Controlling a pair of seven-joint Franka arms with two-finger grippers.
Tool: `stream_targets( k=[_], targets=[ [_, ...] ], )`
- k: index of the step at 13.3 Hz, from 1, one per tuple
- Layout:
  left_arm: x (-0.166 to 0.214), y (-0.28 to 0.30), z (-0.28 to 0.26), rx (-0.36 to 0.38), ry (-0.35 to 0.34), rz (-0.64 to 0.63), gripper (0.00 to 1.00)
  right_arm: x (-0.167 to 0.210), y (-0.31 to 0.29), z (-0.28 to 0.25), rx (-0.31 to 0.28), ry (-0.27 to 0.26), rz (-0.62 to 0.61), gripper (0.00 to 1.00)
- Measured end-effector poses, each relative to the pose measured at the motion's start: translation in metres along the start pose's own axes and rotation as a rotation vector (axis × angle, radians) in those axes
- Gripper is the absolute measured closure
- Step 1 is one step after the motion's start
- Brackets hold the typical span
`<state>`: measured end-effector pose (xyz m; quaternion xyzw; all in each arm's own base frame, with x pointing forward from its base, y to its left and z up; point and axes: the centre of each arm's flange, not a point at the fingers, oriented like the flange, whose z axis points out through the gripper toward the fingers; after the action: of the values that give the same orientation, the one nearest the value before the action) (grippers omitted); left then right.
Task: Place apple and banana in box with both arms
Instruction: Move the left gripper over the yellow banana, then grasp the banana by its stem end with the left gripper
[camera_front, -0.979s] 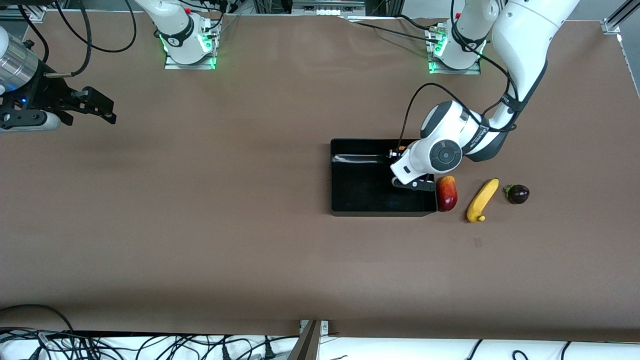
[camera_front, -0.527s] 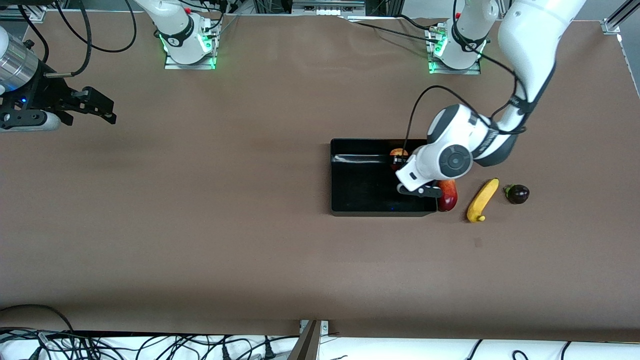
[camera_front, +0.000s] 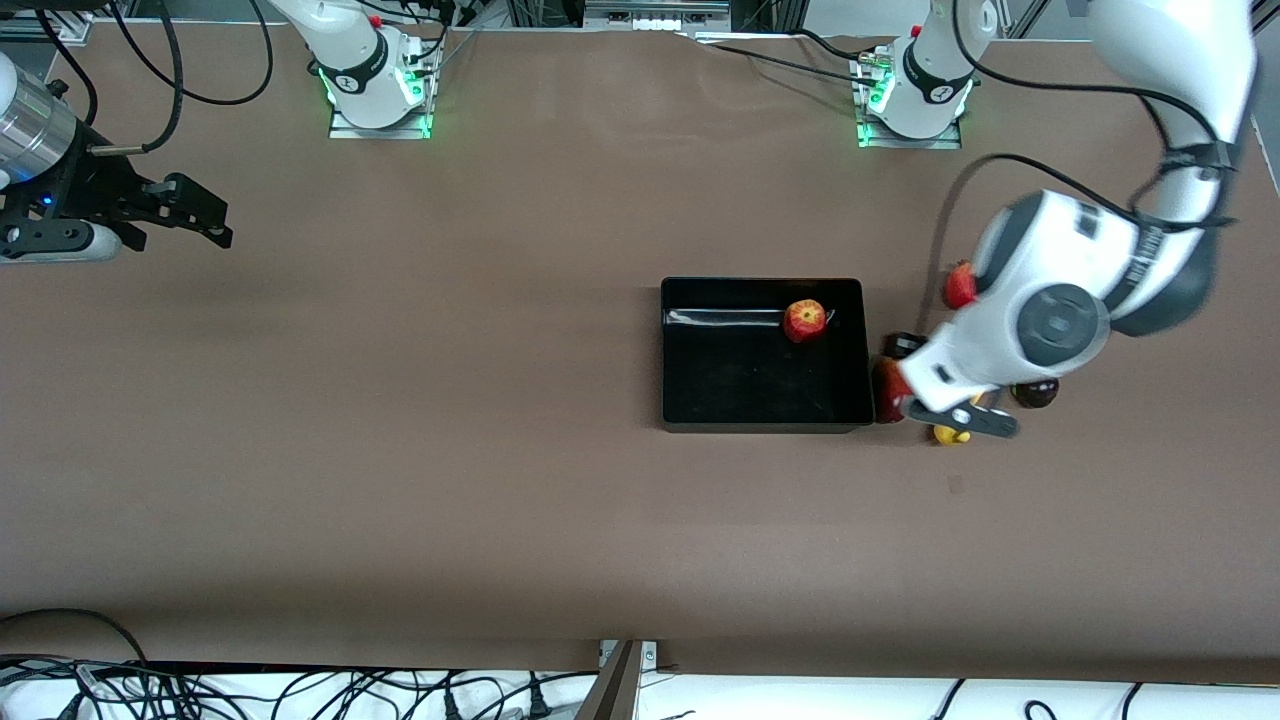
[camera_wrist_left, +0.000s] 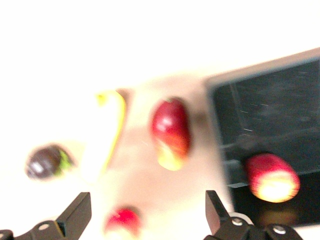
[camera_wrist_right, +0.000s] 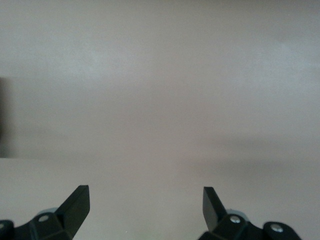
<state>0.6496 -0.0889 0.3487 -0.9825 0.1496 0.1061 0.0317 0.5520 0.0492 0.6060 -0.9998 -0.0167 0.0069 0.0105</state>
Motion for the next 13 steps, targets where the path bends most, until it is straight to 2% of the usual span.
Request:
stream_targets(
  k=[2, 5, 10, 12, 13],
  targets=[
    [0.009, -0.053, 0.044, -0.040, 0.029, 0.125, 0.00, 0.000, 0.000, 0.000, 0.000, 0.001, 0.000, 0.00],
    [0.009, -0.085, 0.105, -0.091, 0.028, 0.223, 0.00, 0.000, 0.000, 0.000, 0.000, 0.001, 0.000, 0.00],
    [-0.018, -0.107, 0.192, -0.118, 0.111, 0.244, 0.03, 0.000, 0.000, 0.000, 0.000, 0.001, 0.000, 0.00],
    [-0.018, -0.104, 0.191, -0.113, 0.118, 0.252, 0.22, 0.000, 0.000, 0.000, 0.000, 0.001, 0.000, 0.00],
    [-0.017, -0.103, 0.187, -0.110, 0.123, 0.252, 0.38, 0.000, 0.000, 0.000, 0.000, 0.001, 0.000, 0.00]
  ],
)
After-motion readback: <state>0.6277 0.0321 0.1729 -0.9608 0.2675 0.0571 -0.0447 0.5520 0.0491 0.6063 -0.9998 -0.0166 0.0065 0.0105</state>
